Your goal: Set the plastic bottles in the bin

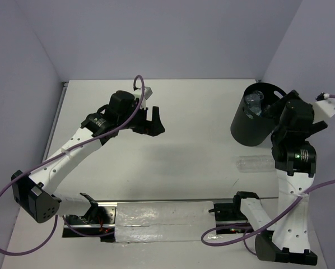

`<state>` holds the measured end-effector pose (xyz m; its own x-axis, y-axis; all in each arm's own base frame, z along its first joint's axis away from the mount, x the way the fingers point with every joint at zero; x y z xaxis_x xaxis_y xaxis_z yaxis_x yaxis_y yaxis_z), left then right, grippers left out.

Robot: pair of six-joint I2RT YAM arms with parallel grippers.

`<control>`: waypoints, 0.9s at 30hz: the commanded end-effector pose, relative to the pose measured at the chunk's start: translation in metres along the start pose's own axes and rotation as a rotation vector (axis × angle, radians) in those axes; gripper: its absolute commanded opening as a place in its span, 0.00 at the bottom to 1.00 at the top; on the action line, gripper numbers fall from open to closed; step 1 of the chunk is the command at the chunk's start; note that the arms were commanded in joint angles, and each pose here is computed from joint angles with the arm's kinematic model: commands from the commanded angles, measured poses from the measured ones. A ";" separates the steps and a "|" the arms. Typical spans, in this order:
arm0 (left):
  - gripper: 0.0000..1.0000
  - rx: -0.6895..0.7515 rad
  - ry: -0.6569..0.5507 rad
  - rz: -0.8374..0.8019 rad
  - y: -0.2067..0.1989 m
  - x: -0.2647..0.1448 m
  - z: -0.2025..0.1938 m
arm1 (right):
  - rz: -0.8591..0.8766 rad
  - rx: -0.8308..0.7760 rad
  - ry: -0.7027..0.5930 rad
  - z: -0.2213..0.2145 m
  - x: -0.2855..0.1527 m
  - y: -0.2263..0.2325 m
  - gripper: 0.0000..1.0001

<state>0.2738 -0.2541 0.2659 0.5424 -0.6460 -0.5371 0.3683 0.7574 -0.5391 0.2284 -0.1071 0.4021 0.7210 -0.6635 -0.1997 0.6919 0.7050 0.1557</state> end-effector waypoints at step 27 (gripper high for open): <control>0.99 0.048 0.003 -0.003 0.007 0.001 -0.005 | -0.127 0.301 0.634 -0.298 -0.005 -0.029 0.99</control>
<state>0.2708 -0.2530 0.2503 0.5182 -0.6432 -0.5637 0.3766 0.7634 -0.5248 0.1774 -0.0475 0.1094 0.4934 -0.4036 -0.7705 0.8336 0.4724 0.2864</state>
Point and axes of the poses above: each gripper's point midway between its finger pads, its own x axis out along the fingers, its own y axis along the line the jaws close on, z = x × y, the point moved 1 cm from there along -x, back along the fingers, and after that the axes turned 10 degrees about -x, right-handed, at the moved point
